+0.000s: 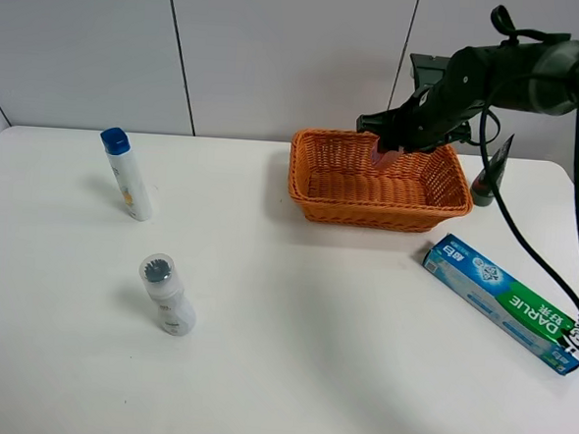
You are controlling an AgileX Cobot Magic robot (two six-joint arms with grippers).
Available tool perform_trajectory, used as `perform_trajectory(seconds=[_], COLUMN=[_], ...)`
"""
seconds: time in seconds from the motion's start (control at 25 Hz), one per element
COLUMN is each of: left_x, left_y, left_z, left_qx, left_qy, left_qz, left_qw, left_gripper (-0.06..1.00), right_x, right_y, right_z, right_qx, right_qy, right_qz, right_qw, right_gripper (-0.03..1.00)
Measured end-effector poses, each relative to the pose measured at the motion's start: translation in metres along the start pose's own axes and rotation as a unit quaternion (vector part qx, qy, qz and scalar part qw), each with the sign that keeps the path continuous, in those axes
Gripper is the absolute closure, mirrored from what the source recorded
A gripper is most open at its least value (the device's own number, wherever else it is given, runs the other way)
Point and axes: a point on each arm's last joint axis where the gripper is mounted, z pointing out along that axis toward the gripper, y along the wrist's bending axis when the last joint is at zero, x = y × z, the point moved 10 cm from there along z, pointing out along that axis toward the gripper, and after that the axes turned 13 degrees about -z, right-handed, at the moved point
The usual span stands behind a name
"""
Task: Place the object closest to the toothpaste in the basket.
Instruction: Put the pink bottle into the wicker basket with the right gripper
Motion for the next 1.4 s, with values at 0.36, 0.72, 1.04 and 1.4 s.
perform_trajectory(seconds=[0.36, 0.72, 1.04, 1.4], left_x=[0.000, 0.000, 0.000, 0.000], left_y=[0.000, 0.000, 0.000, 0.000], left_z=[0.000, 0.000, 0.000, 0.000], left_qx=[0.000, 0.000, 0.000, 0.000], left_qy=[0.000, 0.000, 0.000, 0.000], left_qz=[0.000, 0.000, 0.000, 0.000], left_qw=[1.000, 1.000, 1.000, 1.000], left_gripper=[0.01, 0.01, 0.01, 0.01], right_x=[0.029, 0.033, 0.033, 0.033], right_y=[0.002, 0.002, 0.002, 0.002], right_z=[0.039, 0.044, 0.044, 0.044], right_qx=[-0.003, -0.003, -0.003, -0.003], right_qy=[0.039, 0.044, 0.044, 0.044], right_qz=[-0.007, -0.013, -0.013, -0.013], right_qw=[0.999, 0.999, 0.999, 0.999], right_gripper=[0.59, 0.59, 0.59, 0.54])
